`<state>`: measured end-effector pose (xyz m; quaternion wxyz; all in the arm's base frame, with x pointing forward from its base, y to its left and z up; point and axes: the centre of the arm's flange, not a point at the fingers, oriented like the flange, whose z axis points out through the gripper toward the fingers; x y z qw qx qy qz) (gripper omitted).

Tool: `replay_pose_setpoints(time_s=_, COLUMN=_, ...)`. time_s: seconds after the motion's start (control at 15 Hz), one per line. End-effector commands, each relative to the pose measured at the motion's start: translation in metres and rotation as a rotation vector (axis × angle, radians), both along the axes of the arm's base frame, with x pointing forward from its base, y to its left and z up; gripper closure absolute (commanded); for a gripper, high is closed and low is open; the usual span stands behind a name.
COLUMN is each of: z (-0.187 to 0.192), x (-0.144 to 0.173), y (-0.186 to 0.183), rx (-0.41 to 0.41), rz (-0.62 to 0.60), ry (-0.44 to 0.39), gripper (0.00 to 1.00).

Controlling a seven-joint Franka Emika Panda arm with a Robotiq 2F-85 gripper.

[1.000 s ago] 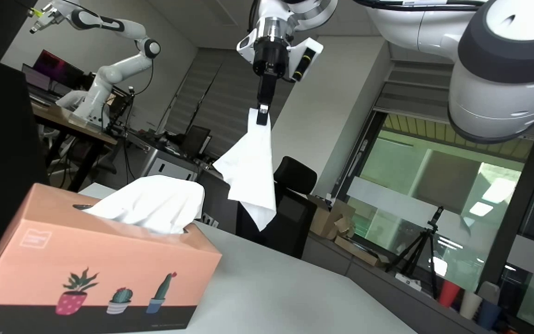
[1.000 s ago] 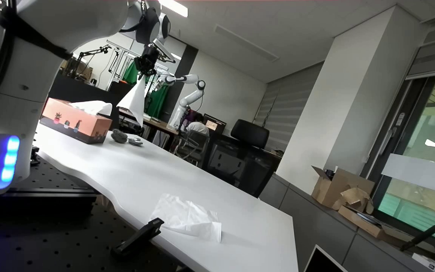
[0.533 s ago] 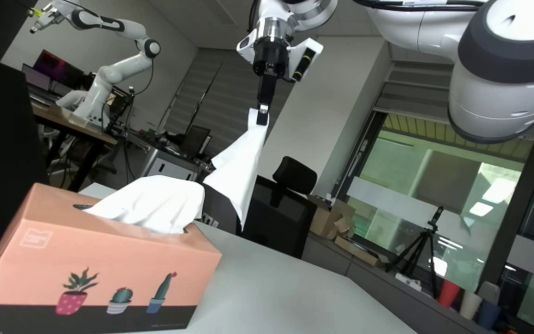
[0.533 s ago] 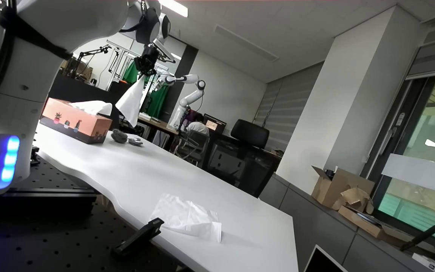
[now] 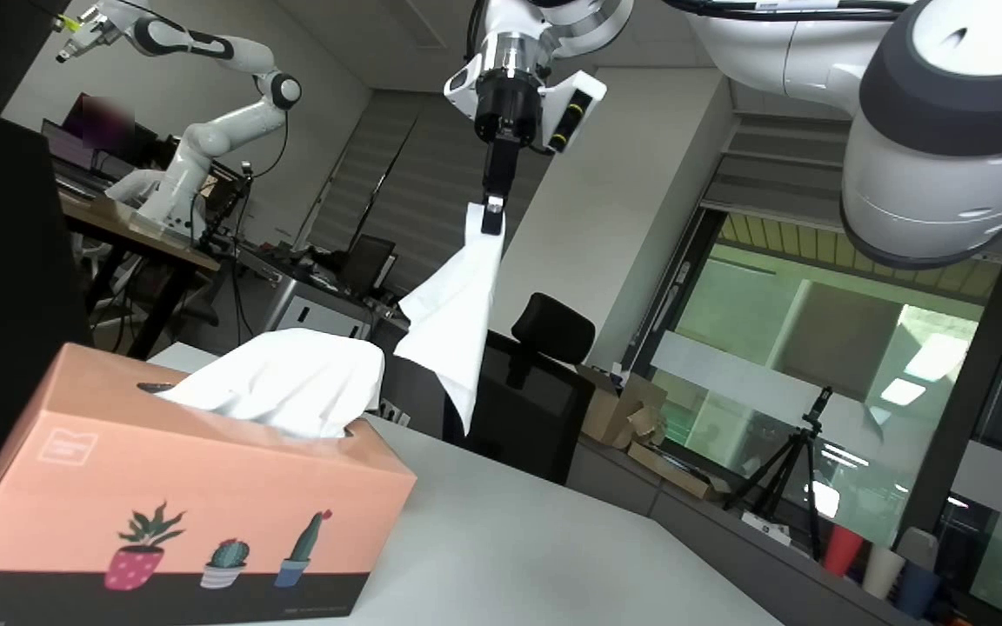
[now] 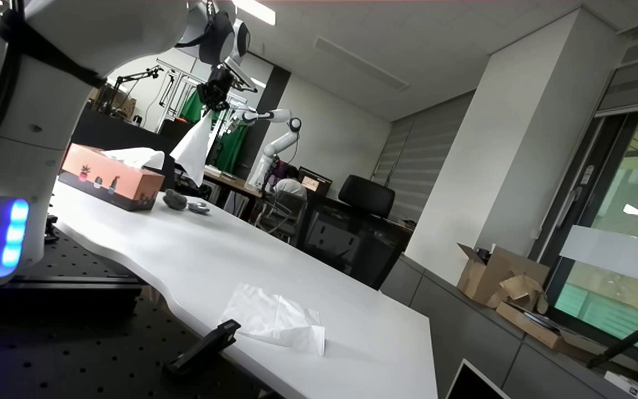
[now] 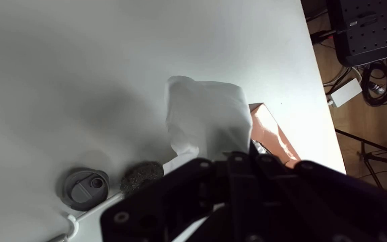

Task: Take a tissue out of the box and put it on the table

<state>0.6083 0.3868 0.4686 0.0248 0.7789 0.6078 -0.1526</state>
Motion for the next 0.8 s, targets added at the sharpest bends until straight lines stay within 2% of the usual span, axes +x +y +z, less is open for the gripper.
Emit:
replay_pose_setpoints(time_s=0.0, z=0.000, x=0.000, y=0.000, rx=0.000, rz=0.000, ry=0.000, gripper=0.99)
replay_pose_setpoints(time_s=0.2, z=0.010, x=-0.002, y=-0.011, rx=0.014, rz=-0.019, ry=0.005, gripper=1.00)
replay_pose_setpoints(time_s=0.33, z=0.021, x=-0.001, y=-0.032, rx=0.050, rz=-0.036, ry=0.012, gripper=1.00)
replay_pose_setpoints(time_s=0.47, z=0.034, x=0.003, y=-0.057, rx=0.053, rz=-0.068, ry=-0.009, gripper=1.00)
replay_pose_setpoints(time_s=0.73, z=0.050, x=0.013, y=-0.114, rx=-0.012, rz=-0.135, ry=-0.026, gripper=1.00)
